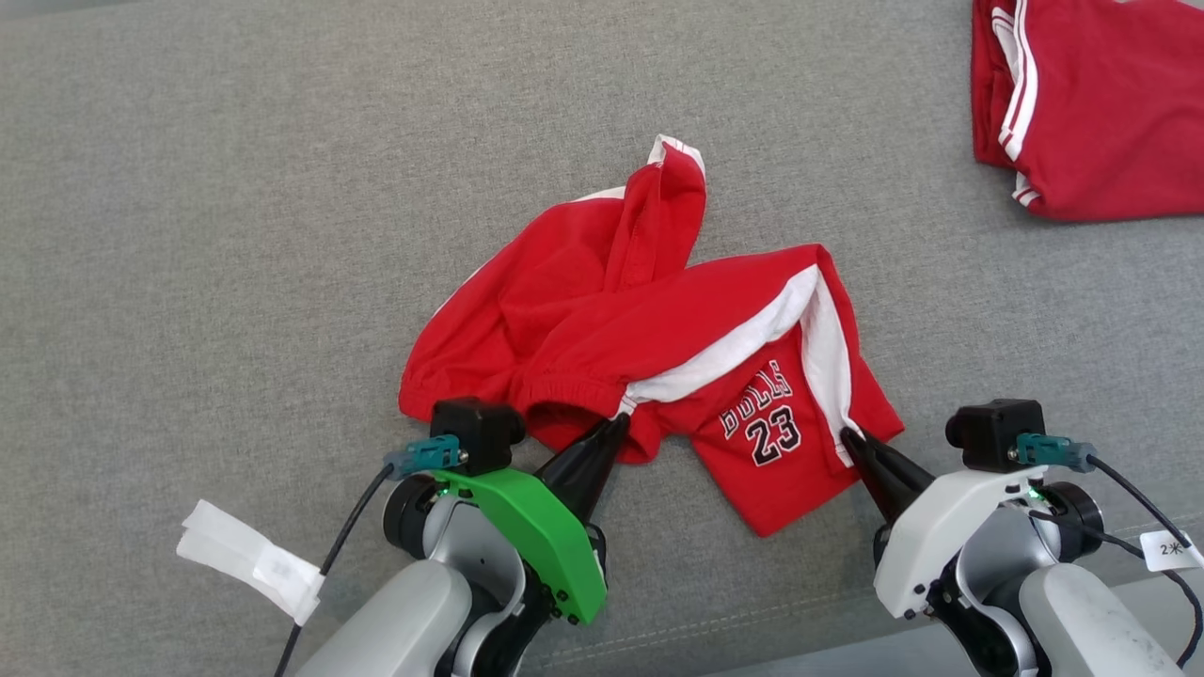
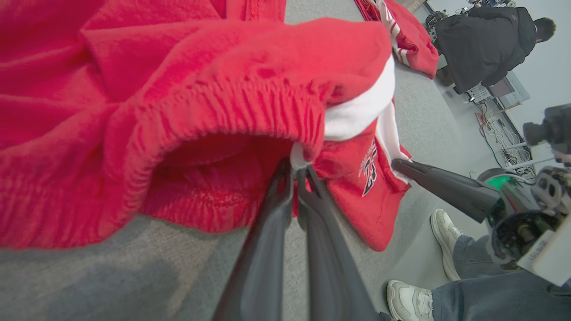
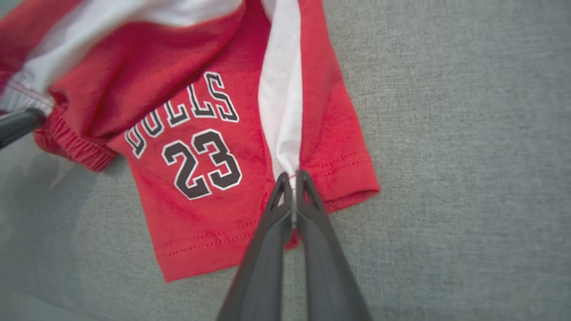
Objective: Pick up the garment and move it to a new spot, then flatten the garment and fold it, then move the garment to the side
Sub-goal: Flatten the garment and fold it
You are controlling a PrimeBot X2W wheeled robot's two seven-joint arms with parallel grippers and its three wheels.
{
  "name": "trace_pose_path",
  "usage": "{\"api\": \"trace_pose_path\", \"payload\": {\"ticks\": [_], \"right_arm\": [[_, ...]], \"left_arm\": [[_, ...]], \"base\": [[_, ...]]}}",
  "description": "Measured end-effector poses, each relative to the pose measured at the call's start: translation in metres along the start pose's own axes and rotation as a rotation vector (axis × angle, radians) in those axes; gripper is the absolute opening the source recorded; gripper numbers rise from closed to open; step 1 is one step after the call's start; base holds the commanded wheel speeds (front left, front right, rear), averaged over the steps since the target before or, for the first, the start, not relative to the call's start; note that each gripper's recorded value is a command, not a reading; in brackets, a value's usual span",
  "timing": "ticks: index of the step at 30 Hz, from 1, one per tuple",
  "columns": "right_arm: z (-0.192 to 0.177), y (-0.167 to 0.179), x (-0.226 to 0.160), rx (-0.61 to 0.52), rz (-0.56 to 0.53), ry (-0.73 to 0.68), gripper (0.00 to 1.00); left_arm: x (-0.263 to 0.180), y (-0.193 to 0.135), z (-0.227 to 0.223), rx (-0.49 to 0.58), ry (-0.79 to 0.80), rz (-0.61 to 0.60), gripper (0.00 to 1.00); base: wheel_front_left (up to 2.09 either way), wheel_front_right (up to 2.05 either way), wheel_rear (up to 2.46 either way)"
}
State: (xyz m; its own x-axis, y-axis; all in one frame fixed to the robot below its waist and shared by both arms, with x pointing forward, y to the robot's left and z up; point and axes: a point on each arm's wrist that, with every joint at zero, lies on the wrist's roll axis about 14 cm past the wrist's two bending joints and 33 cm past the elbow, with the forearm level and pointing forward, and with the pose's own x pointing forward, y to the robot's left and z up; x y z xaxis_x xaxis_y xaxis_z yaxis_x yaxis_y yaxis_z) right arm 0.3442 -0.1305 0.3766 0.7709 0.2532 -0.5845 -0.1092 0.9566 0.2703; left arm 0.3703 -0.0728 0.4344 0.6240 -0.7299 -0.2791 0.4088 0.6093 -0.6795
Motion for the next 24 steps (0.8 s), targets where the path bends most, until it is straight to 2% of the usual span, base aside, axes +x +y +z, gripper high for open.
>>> {"api": "trace_pose_path", "payload": {"ticks": [4, 8, 10, 12, 15, 18, 20, 24], "right_arm": [[0.014, -0.002, -0.003, 0.013, 0.004, -0.046, 0.00], [0.038, -0.010, -0.013, -0.026, 0.025, -0.105, 0.00], [0.053, -0.002, -0.019, -0.059, 0.103, -0.123, 0.00], [0.066, 0.005, -0.025, -0.069, 0.161, -0.129, 0.00], [0.077, -0.014, -0.036, -0.122, 0.129, -0.100, 0.00], [0.091, -0.031, -0.046, -0.140, 0.103, -0.086, 0.00], [0.101, -0.031, -0.050, -0.101, 0.122, -0.093, 0.00], [0.104, -0.026, -0.054, -0.048, 0.162, -0.071, 0.00]], "left_arm": [[-0.002, 0.007, 0.005, 0.008, -0.005, 0.018, 0.00], [-0.011, 0.031, 0.023, 0.052, -0.040, 0.070, 0.00], [-0.015, 0.034, 0.030, 0.078, -0.040, 0.073, 0.00], [-0.017, 0.029, 0.034, 0.093, -0.028, 0.054, 0.00], [-0.021, 0.019, 0.052, 0.122, -0.037, 0.014, 0.00], [-0.028, 0.018, 0.092, 0.173, -0.091, 0.005, 0.00], [-0.035, 0.017, 0.115, 0.211, -0.114, 0.007, 0.00], [-0.044, 0.007, 0.132, 0.214, -0.107, -0.016, 0.00]], "base": [[0.00, 0.00, 0.00], [0.00, 0.00, 0.00], [0.00, 0.00, 0.00], [0.00, 0.00, 0.00], [0.00, 0.00, 0.00], [0.00, 0.00, 0.00], [0.00, 0.00, 0.00], [0.00, 0.00, 0.00]]}}
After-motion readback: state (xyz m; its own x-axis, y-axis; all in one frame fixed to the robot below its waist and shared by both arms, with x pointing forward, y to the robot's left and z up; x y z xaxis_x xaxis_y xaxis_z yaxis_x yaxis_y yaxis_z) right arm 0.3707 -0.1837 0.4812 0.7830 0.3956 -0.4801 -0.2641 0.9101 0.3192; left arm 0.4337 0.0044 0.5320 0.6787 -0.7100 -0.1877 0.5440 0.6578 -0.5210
